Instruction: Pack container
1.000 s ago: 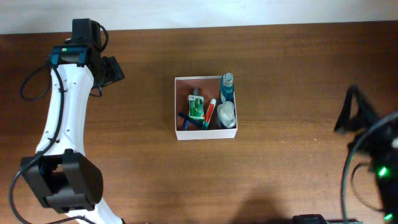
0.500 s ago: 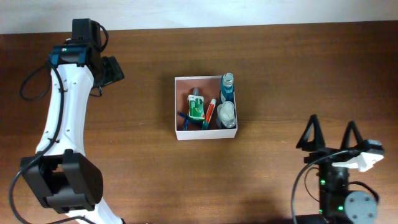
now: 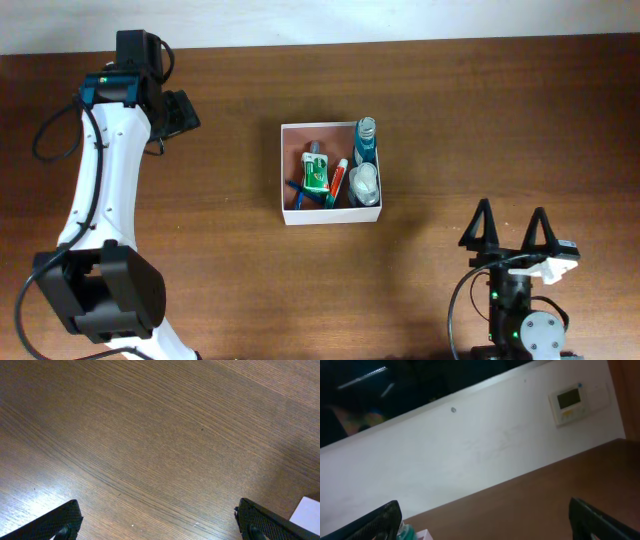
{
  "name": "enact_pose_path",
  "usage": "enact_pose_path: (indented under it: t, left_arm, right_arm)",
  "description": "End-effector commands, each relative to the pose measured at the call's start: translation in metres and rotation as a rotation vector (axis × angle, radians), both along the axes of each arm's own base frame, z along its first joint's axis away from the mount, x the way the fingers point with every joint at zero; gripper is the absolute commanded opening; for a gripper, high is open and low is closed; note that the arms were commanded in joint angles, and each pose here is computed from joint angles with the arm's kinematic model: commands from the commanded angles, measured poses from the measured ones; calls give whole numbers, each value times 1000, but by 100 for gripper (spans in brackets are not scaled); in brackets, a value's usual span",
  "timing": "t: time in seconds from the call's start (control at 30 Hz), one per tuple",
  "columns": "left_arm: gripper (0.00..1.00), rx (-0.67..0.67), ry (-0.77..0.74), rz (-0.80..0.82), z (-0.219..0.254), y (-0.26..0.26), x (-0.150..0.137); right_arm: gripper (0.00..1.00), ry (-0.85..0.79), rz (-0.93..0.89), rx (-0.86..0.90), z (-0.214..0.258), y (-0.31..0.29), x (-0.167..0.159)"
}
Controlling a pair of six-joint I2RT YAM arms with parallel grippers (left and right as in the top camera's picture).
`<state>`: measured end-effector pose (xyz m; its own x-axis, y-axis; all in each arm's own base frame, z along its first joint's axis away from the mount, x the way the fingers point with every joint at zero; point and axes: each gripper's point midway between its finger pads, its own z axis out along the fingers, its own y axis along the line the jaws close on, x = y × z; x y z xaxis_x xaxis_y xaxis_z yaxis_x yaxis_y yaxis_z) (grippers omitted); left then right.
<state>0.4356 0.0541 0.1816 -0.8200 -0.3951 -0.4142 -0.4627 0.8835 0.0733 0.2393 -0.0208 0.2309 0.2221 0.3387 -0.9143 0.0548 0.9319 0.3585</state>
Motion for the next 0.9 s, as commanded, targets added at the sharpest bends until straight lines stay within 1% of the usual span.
enact_pose_path:
  t: [0.0, 0.1, 0.2, 0.3, 0.4, 0.87]
  left_arm:
    - [99, 16, -26, 3, 12, 3, 0]
    - [99, 16, -27, 3, 12, 3, 0]
    - [99, 16, -26, 3, 12, 3, 0]
    - [99, 16, -27, 3, 12, 3, 0]
    - [99, 16, -26, 3, 12, 3, 0]
    - [100, 16, -27, 3, 12, 3, 0]
  right_arm:
    - [98, 19, -12, 10, -13, -2, 2]
    - [98, 83, -12, 8, -30, -2, 4]
    - [98, 192, -14, -3, -56, -2, 6]
    - [98, 254, -16, -32, -70, -2, 5]
    - [98, 267, -14, -81, -72, -1, 5]
    - [98, 266, -7, -80, -72, 0, 5]
